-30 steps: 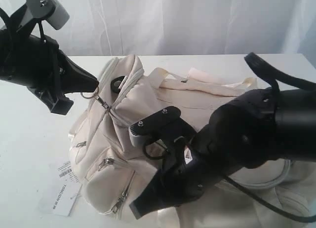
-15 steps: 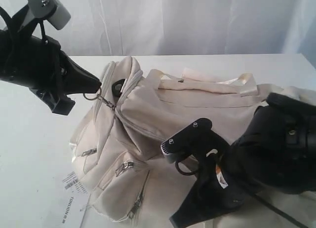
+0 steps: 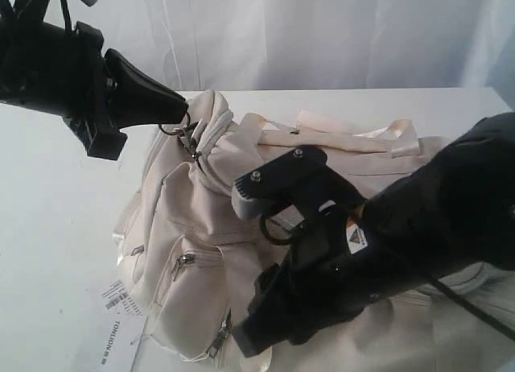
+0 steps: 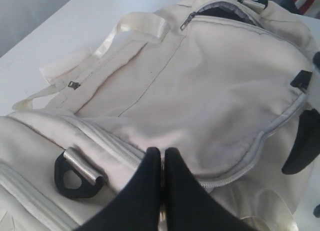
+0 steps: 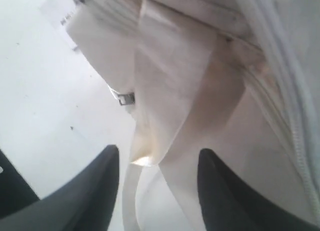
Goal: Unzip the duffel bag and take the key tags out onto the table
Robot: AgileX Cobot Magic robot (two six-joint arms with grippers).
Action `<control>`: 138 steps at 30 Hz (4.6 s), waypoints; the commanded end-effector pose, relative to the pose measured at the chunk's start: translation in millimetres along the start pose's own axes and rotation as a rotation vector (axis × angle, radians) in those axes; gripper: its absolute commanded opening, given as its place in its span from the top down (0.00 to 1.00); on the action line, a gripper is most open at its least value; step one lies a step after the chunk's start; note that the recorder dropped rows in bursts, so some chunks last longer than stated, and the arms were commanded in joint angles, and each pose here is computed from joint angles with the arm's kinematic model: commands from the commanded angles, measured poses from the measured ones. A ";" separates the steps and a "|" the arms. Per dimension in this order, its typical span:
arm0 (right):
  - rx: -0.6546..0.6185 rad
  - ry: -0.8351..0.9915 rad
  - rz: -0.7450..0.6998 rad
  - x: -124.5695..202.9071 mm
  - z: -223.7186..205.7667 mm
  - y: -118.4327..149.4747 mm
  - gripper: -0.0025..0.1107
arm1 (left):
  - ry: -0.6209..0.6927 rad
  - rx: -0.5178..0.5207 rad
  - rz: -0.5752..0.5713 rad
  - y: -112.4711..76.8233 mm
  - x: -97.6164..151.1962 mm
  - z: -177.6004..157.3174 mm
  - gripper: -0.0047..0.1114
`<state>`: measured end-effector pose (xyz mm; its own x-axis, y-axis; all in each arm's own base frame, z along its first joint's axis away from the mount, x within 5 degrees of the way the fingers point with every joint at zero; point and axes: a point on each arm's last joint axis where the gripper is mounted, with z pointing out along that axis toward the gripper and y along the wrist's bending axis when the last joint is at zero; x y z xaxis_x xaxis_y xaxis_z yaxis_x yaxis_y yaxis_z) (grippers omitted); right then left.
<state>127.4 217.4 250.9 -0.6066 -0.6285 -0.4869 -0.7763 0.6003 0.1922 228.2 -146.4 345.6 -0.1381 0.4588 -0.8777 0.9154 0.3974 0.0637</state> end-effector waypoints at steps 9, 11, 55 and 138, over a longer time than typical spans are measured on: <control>0.119 -0.499 -0.590 -39.6 -51.4 6.1 0.44 | 0.011 0.064 -0.034 4.6 1.8 11.3 0.96; 0.139 -0.487 -0.612 -46.3 -32.4 3.3 0.44 | 0.005 0.085 -0.026 3.6 -2.1 10.1 0.96; 0.104 -0.327 -0.466 -46.8 29.7 -6.4 0.98 | -0.081 -0.248 0.040 131.1 -22.9 111.1 0.96; 0.824 -0.035 -0.661 -35.9 -44.5 -59.2 0.98 | 0.282 -0.318 -0.237 -44.0 54.9 -70.9 0.96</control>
<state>181.9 179.9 281.5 -0.1137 -0.9560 -0.2704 -0.6510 0.2773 -0.7066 156.5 -81.8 329.0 -0.4567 0.5193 -0.7223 0.6912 0.7183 0.0793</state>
